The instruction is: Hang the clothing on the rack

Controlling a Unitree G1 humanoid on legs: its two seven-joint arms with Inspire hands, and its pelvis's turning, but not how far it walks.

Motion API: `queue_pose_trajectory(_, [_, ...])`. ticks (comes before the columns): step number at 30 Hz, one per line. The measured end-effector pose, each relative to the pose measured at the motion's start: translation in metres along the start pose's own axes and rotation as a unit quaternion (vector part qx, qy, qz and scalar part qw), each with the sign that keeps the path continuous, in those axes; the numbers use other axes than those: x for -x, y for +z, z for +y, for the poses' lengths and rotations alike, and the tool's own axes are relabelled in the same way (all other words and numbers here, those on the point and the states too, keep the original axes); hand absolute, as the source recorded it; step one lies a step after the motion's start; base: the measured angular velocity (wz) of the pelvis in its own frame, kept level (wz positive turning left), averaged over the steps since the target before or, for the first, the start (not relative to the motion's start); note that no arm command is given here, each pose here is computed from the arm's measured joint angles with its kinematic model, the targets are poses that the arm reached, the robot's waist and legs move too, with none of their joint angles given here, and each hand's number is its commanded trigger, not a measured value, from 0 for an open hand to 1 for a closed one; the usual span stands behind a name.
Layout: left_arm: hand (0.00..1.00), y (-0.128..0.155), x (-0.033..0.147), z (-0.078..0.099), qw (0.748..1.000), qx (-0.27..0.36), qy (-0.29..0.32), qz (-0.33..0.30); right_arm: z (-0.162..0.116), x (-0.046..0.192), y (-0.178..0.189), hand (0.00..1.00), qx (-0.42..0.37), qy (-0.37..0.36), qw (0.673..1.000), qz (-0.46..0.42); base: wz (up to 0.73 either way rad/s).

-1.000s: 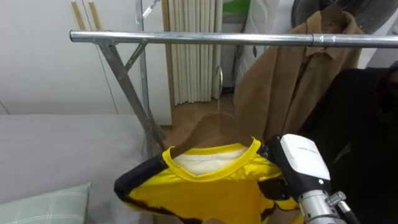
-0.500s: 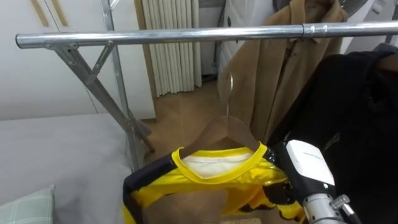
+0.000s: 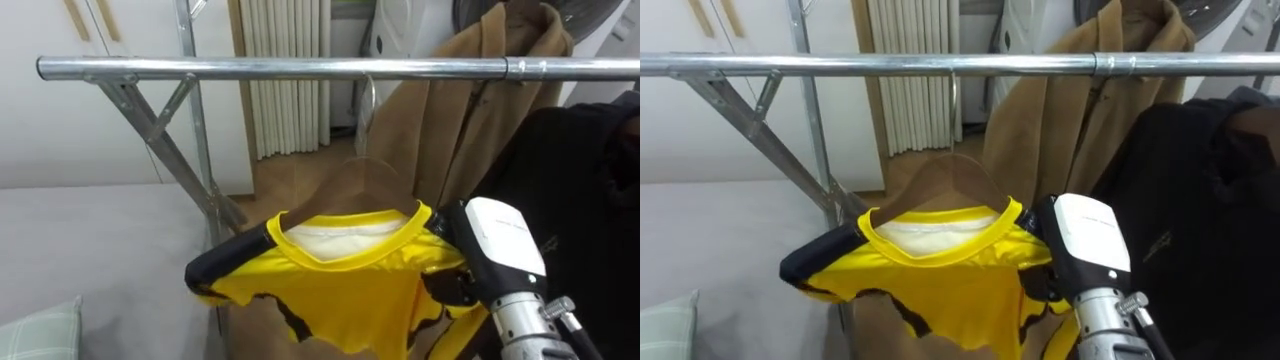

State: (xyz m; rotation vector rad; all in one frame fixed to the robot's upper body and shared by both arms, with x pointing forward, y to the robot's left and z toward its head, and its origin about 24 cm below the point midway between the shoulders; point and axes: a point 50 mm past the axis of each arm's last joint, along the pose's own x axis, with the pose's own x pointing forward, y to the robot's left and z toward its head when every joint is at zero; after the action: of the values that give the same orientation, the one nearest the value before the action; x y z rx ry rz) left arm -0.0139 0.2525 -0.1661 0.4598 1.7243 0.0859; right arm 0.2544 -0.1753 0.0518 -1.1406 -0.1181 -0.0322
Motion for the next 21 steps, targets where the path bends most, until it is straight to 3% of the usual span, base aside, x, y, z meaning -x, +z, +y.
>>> queue_pose_trajectory(21, [0.00, 0.000, 0.000, 0.001, 1.000, -0.008, 0.004, -0.014, -0.019, -0.019, 0.014, 1.00, 0.001, -0.052, 0.998, -0.039, 0.00])
